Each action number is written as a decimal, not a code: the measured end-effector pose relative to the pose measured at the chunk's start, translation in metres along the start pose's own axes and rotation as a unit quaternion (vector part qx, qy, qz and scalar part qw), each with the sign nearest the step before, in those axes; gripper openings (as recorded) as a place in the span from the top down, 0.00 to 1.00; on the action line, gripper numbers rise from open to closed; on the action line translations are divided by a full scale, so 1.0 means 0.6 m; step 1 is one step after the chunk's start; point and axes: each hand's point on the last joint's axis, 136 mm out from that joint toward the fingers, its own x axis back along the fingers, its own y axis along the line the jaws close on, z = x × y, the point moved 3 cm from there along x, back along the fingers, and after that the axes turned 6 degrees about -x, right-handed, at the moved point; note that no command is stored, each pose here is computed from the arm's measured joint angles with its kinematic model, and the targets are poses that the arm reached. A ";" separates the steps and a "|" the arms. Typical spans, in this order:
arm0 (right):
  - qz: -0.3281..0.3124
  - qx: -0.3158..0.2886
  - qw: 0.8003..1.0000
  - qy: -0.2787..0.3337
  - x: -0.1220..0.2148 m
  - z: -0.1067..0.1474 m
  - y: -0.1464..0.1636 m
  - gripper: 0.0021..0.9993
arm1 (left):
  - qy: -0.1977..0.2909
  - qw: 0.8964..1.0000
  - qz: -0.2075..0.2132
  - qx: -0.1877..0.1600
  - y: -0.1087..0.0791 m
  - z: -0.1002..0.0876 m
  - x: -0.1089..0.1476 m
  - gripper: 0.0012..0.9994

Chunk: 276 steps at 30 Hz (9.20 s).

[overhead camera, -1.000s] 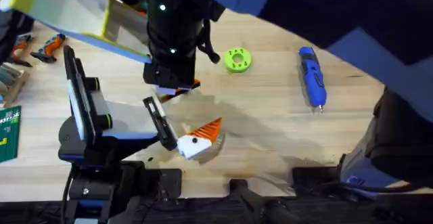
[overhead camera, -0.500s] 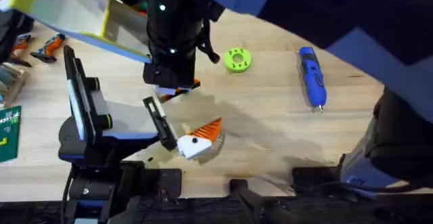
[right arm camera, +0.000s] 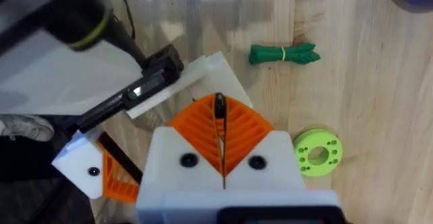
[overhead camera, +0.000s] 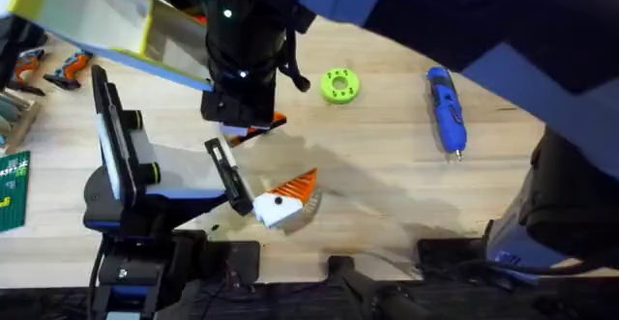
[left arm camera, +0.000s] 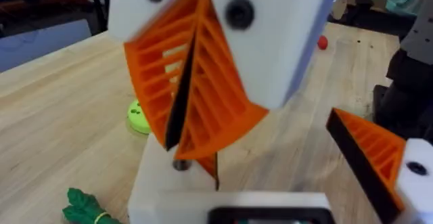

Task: Pick up the gripper from the table and insert it into the empty holder that is missing its gripper. Then pick up a screw, insert it into the mounting hole, and use the screwdriver to tighten it. Finally, clean up the table by picking up the vegetable and placing it into the bucket.

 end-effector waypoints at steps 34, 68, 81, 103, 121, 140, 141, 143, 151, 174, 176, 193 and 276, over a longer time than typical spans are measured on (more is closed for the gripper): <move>-0.004 -0.026 1.000 0.005 -0.010 -0.001 -0.003 1.00 | 0.000 1.000 0.003 0.006 -0.002 0.000 0.000 0.01; -0.026 -0.045 0.999 -0.007 -0.010 -0.004 -0.005 1.00 | 0.000 1.000 0.003 0.000 -0.001 0.000 0.000 0.01; -0.028 -0.047 0.999 0.002 -0.009 0.003 -0.004 1.00 | 0.000 1.000 0.003 0.000 -0.001 0.000 0.000 0.01; -0.026 -0.049 0.998 0.012 -0.020 0.006 -0.009 0.34 | 0.000 1.000 0.003 0.003 -0.001 0.000 0.000 0.01; 0.001 -0.128 0.992 -0.006 0.089 0.082 -0.074 0.12 | 0.000 1.000 0.003 0.000 -0.001 0.000 0.000 0.01; 0.121 -0.475 0.871 -0.032 0.072 0.364 -0.168 0.12 | 0.000 1.000 0.003 0.000 -0.001 0.000 0.000 0.01; 0.135 -0.492 0.859 -0.037 0.079 0.382 -0.168 0.12 | 0.000 1.000 0.003 0.000 -0.001 0.000 0.000 0.01; 0.158 -0.520 0.838 -0.048 0.090 0.412 -0.169 0.11 | 0.000 1.000 0.003 0.000 -0.001 0.000 0.000 0.01; 0.217 -0.618 0.754 -0.034 0.112 0.532 -0.171 0.04 | 0.000 1.000 0.003 0.000 -0.001 0.000 0.000 0.01; 0.235 -0.674 0.700 -0.032 0.114 0.582 -0.204 0.01 | 0.000 1.000 0.003 0.000 -0.001 0.000 0.000 0.01; 0.235 -0.674 0.700 -0.032 0.114 0.582 -0.203 0.01 | 0.000 1.000 0.003 0.000 -0.001 0.000 0.000 0.01; 0.231 -0.677 0.699 -0.026 0.112 0.584 -0.198 0.01 | 0.000 1.000 0.003 -0.004 -0.001 0.000 0.000 0.99; 0.172 -0.656 0.730 0.088 -0.120 0.689 -0.297 0.98 | 0.000 1.000 0.003 -0.003 -0.001 0.000 0.000 0.99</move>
